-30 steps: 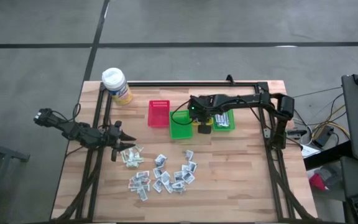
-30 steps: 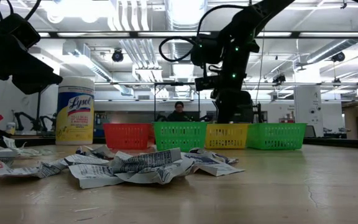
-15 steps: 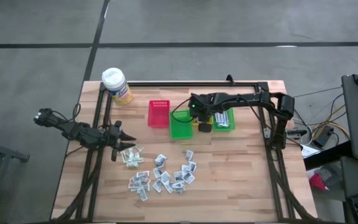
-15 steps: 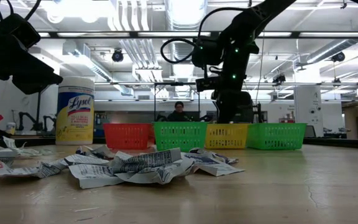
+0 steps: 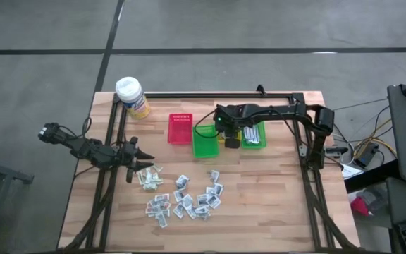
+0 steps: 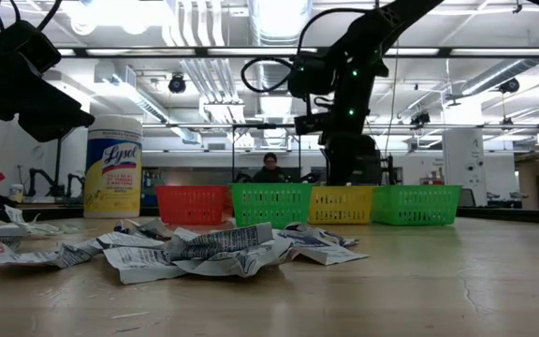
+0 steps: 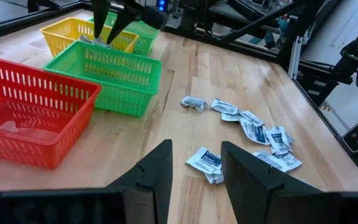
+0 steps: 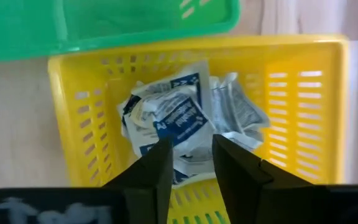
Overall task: Pick & Place First Aid Supplies
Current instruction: Put the alcohol pad into the yellow basket
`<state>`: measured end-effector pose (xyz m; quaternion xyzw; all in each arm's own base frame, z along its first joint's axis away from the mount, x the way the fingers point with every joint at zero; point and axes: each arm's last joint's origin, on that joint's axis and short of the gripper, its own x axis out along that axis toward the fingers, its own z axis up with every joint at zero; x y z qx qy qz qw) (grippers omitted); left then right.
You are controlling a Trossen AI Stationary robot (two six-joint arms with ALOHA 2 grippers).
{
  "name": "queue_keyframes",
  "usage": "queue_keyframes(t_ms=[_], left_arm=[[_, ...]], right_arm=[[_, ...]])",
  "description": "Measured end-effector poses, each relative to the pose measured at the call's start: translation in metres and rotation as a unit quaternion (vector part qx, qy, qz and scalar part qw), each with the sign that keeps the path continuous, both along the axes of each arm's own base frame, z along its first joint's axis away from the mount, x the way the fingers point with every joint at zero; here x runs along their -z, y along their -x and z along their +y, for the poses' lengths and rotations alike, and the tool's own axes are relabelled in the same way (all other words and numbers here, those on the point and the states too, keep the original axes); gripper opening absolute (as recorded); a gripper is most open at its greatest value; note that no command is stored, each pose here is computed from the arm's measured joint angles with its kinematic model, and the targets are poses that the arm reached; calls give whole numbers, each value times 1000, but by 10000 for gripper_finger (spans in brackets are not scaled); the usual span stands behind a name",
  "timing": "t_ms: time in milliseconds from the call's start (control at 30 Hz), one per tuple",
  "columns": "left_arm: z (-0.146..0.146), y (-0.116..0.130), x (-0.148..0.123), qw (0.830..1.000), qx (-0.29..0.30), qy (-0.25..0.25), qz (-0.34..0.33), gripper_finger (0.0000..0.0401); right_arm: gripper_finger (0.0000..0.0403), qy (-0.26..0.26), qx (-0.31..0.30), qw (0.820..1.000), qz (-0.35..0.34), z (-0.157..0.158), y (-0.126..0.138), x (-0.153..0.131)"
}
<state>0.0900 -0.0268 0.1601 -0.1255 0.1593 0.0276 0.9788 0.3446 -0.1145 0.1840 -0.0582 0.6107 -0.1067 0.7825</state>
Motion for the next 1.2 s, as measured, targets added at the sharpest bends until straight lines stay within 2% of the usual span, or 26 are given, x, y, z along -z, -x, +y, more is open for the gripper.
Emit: queue_keyframes(t_ms=[300, 433, 567, 800, 1033, 1200], left_arm=[[0, 0, 0, 1000, -5, -2, -1, 131], [0, 0, 0, 1000, -5, -2, -1, 131], [0, 0, 0, 1000, -5, -2, -1, 131], [0, 0, 0, 1000, -5, -2, -1, 131], [0, 0, 0, 1000, -5, -2, -1, 131], [0, 0, 0, 1000, -5, -2, -1, 131]], right_arm=[[78, -4, -1, 1000, 10, -1, -8, -40], [63, -10, 7, 1000, -6, 3, -14, -63], [50, -30, -10, 999, -33, 13, -21, -84], [22, -34, -43, 997, -63, 39, -31, -111], [9, -48, -50, 995, -71, 71, -35, -124], [8, -63, -47, 995, -69, 94, -36, -123]])
